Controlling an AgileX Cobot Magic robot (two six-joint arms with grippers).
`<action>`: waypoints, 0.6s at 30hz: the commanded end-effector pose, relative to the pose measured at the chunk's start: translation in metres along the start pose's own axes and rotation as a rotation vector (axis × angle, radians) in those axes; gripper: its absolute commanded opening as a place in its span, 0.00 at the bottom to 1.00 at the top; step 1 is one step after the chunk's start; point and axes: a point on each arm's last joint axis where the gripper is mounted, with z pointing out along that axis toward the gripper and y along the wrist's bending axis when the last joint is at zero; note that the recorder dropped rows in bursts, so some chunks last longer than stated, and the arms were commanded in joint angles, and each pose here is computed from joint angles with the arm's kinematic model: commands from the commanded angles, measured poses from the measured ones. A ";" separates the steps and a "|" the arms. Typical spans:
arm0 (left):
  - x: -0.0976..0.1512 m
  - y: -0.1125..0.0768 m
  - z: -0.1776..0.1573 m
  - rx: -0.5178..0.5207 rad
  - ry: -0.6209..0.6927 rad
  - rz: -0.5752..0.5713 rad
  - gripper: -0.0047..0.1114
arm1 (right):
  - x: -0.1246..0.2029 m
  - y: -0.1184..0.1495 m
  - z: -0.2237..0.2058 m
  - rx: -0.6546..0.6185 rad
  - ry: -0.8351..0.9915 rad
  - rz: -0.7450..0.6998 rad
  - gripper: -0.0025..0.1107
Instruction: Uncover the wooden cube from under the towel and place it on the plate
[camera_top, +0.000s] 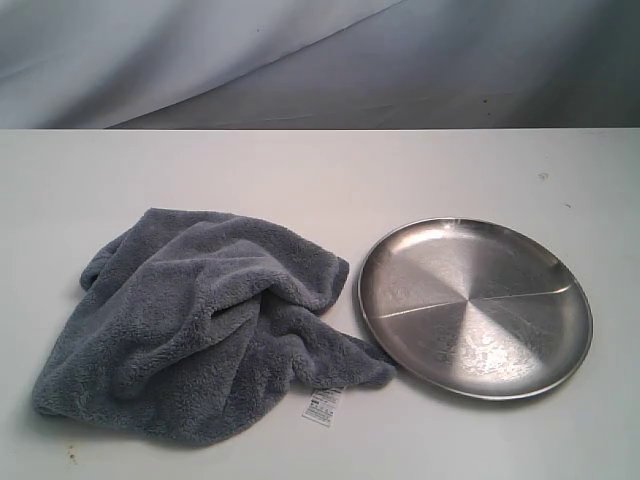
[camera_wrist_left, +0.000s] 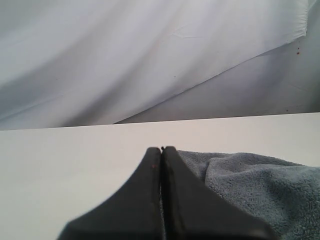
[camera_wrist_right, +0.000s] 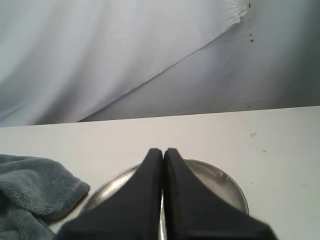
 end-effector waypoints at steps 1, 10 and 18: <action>0.001 0.000 0.000 0.005 -0.002 -0.004 0.04 | -0.004 0.002 -0.001 -0.019 -0.051 0.131 0.02; 0.001 0.000 0.000 0.005 -0.002 -0.004 0.04 | -0.035 0.008 0.015 -0.004 0.028 0.148 0.02; 0.001 0.000 0.000 0.005 -0.002 -0.004 0.04 | -0.065 0.028 0.059 -0.074 0.259 0.060 0.02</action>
